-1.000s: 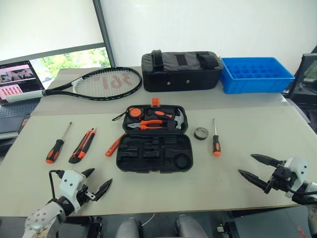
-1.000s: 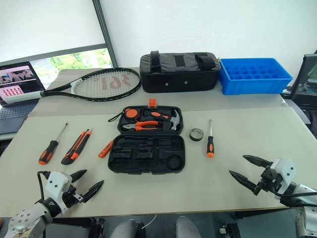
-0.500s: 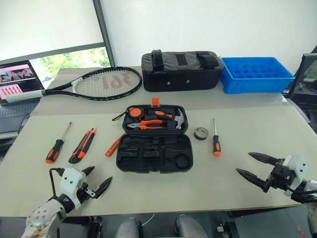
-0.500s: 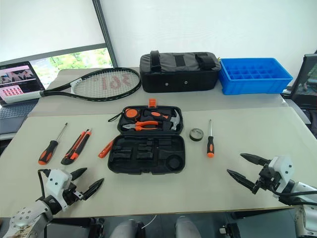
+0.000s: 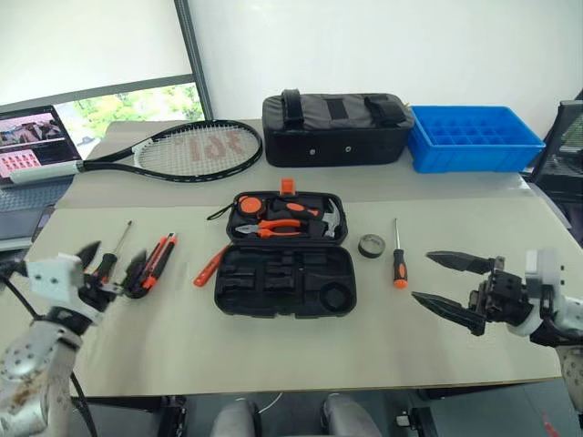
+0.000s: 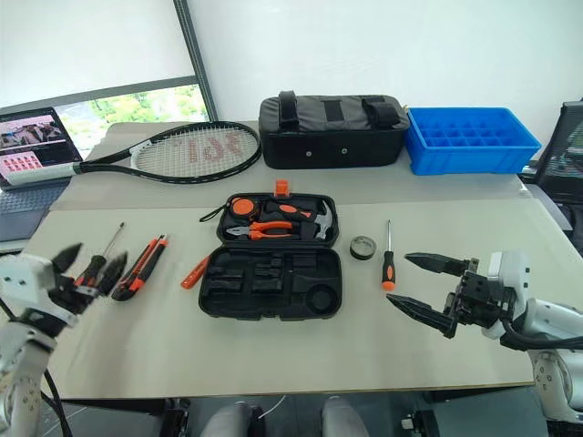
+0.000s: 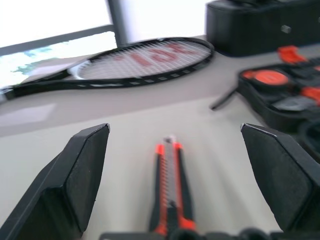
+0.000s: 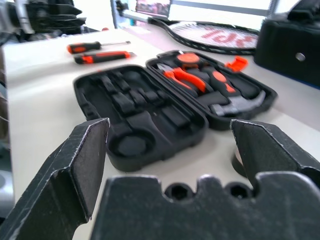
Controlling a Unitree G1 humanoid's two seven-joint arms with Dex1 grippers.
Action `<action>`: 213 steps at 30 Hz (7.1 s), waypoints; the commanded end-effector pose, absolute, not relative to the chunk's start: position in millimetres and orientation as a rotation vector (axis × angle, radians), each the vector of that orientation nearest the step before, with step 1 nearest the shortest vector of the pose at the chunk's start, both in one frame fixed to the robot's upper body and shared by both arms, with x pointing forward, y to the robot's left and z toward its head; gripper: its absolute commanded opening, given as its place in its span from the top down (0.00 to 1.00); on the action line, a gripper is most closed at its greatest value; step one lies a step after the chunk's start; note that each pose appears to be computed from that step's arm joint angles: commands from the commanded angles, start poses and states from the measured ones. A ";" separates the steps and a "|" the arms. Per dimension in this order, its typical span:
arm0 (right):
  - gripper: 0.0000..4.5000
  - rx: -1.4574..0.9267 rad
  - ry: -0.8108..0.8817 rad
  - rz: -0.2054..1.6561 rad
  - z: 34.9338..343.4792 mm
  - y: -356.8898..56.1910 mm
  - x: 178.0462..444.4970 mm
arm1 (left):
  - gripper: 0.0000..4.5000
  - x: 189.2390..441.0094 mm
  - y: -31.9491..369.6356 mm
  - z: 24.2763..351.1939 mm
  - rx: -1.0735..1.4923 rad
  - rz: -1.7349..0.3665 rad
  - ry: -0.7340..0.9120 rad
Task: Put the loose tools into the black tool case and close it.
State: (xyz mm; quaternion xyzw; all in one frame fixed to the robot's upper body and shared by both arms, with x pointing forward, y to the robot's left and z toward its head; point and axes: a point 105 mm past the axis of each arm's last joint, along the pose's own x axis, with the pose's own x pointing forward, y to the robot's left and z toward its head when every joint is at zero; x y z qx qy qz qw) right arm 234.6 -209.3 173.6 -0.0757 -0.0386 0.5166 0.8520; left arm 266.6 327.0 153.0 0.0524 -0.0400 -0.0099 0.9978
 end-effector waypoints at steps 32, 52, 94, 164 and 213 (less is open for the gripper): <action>0.00 -0.163 -0.131 1.184 189.5 -218.8 219.4 | 0.79 288.6 396.2 107.5 0.037 0.026 0.243; 0.00 -0.162 -0.122 1.069 187.7 -241.0 218.0 | 0.79 348.0 166.0 165.6 0.733 -1.186 0.054; 0.00 -0.201 -0.130 0.999 193.7 -238.6 210.4 | 0.13 387.8 110.1 199.3 0.813 -1.305 -0.069; 0.76 -0.167 0.496 0.082 112.0 -254.5 320.3 | 0.00 274.3 137.2 220.8 0.458 -1.538 0.090; 0.00 -0.263 -0.083 1.229 183.1 -65.1 352.2 | 0.00 224.9 213.7 205.8 0.298 -1.099 0.273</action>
